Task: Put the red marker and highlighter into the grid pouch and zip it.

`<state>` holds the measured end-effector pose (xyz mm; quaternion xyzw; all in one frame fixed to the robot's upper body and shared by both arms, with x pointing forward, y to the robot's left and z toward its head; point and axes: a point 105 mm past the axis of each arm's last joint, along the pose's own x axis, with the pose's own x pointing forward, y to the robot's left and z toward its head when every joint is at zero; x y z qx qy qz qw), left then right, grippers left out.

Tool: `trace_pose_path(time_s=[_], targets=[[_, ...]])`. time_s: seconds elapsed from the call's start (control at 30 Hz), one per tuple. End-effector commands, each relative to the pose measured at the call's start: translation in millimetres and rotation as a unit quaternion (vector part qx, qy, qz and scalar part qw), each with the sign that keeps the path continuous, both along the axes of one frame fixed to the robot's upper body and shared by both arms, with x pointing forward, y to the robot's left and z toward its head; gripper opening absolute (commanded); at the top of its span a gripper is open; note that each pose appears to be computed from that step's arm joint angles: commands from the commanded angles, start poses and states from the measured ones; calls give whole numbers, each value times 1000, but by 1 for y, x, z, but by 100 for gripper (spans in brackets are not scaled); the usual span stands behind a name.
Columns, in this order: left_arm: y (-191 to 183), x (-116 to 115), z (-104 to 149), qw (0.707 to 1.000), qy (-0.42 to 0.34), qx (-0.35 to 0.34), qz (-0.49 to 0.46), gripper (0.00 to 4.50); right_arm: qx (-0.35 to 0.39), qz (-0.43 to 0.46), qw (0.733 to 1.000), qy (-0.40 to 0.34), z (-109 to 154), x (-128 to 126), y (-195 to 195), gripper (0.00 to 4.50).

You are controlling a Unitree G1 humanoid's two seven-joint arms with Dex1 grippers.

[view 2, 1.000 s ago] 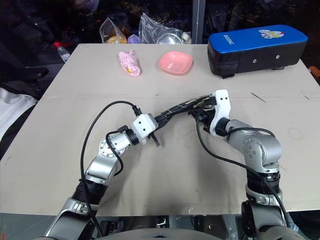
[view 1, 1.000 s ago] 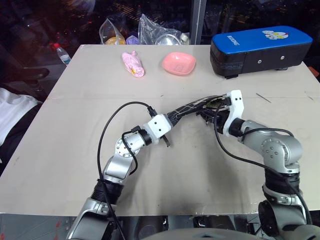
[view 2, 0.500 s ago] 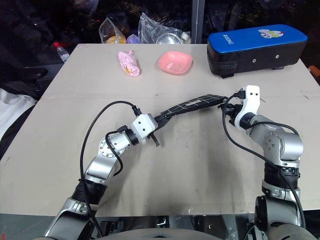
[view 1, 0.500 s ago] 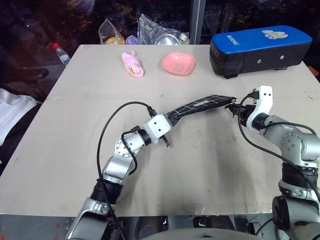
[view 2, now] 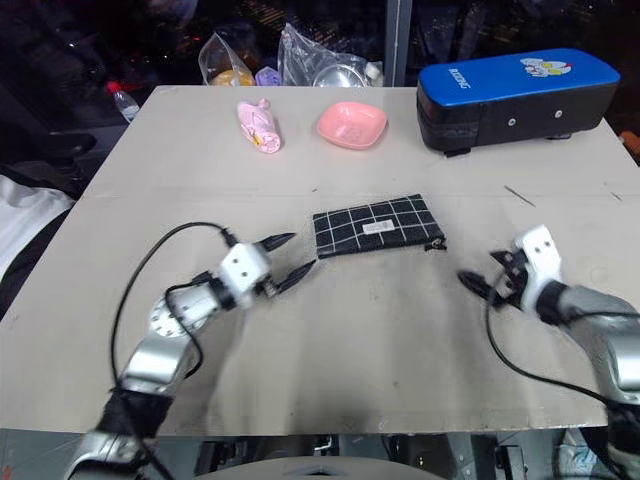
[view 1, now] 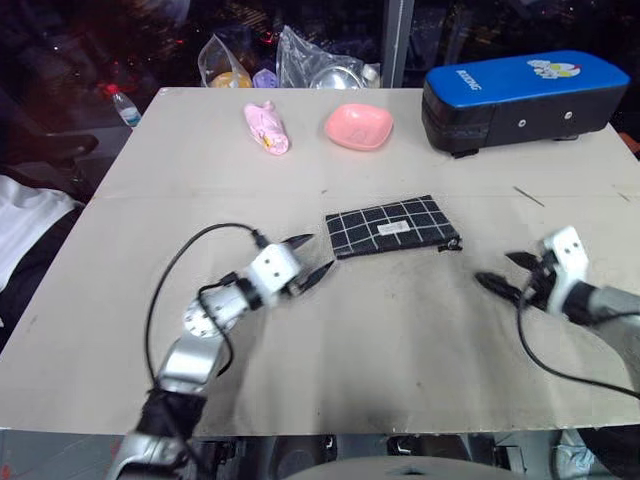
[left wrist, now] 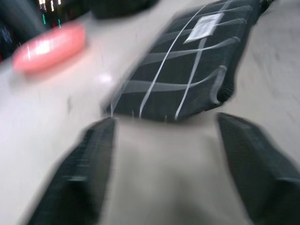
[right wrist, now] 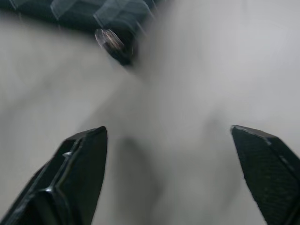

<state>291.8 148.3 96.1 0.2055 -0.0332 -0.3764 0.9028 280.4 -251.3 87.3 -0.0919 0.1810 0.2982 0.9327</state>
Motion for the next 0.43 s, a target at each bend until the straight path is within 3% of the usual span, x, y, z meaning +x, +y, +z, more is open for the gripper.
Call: trace_pose_path(time_s=[0.03,0.23,0.43], targets=[[-5,-19,13,999,10,-27,-21,443,-5,56,996,-75,19,-1,-3,404],[-2,-48,-8,995,92,-32,-12,443,19,101,992,-78,10,-12,-11,404],[1,-58,-12,994,107,-27,8,443,37,111,990,-77,0,-17,-12,404]])
